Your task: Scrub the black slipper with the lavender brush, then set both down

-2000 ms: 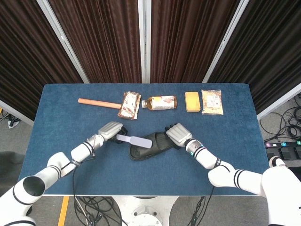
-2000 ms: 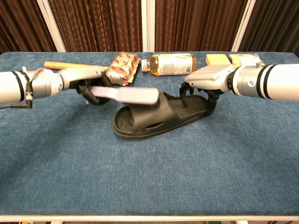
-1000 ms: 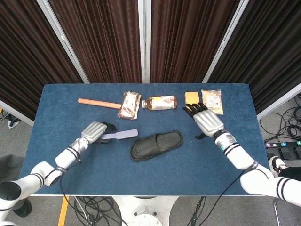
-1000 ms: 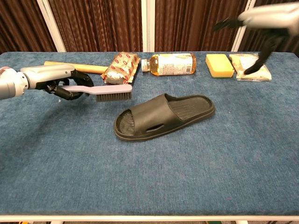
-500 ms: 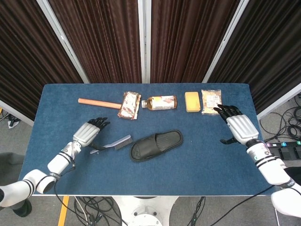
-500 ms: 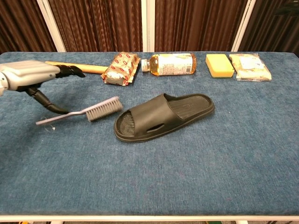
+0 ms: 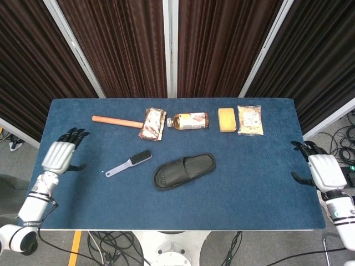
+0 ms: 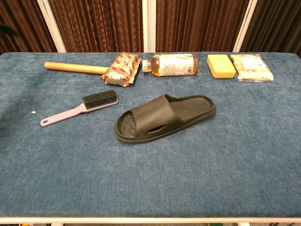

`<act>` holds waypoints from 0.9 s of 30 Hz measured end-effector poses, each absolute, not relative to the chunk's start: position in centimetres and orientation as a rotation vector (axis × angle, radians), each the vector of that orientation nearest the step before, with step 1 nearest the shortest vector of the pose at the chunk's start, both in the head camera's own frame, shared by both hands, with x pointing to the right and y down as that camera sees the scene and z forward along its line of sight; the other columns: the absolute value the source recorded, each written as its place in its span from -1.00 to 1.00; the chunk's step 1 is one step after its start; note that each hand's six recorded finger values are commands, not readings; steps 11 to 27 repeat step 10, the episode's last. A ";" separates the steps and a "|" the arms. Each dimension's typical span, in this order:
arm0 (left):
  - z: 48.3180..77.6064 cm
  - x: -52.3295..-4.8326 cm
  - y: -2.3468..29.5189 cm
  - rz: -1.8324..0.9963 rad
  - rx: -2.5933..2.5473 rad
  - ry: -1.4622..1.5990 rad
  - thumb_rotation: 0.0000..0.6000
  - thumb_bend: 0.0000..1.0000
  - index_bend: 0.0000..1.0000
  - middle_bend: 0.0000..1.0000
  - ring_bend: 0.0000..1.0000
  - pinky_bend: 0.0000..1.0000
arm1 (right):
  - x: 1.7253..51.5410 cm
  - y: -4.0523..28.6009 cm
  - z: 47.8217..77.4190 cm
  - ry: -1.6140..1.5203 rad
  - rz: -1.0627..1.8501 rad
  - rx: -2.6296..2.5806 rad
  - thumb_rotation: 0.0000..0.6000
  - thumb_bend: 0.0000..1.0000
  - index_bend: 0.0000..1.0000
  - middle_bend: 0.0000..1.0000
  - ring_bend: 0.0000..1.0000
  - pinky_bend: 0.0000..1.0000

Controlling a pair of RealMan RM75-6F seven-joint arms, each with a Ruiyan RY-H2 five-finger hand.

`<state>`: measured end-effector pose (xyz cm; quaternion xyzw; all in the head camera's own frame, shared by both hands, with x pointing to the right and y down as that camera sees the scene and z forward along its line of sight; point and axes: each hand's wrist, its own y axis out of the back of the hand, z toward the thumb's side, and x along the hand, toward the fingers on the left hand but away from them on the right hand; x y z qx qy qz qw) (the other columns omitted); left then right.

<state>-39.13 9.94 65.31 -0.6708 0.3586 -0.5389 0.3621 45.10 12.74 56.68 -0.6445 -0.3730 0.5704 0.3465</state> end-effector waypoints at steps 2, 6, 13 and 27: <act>63.8 -41.1 10.9 -1.406 -1.655 1.000 1.00 -0.79 -0.57 -0.57 -0.82 -0.55 | 46.1 14.6 56.2 -0.996 1.490 -1.646 1.00 -0.67 -0.74 -0.58 -0.87 -0.69; 61.0 -43.9 13.6 -1.442 -1.539 1.109 1.00 -0.79 -0.56 -0.57 -0.82 -0.56 | 47.1 17.9 55.7 -1.041 1.510 -1.622 1.00 -0.67 -0.78 -0.61 -0.90 -0.73; 59.3 -44.7 16.6 -1.464 -1.509 1.158 1.00 -0.79 -0.56 -0.57 -0.82 -0.56 | 46.9 19.9 55.3 -1.068 1.495 -1.636 1.00 -0.67 -0.79 -0.61 -0.90 -0.77; 59.3 -44.7 16.6 -1.464 -1.509 1.158 1.00 -0.79 -0.56 -0.57 -0.82 -0.56 | 46.9 19.9 55.3 -1.068 1.495 -1.636 1.00 -0.67 -0.79 -0.61 -0.90 -0.77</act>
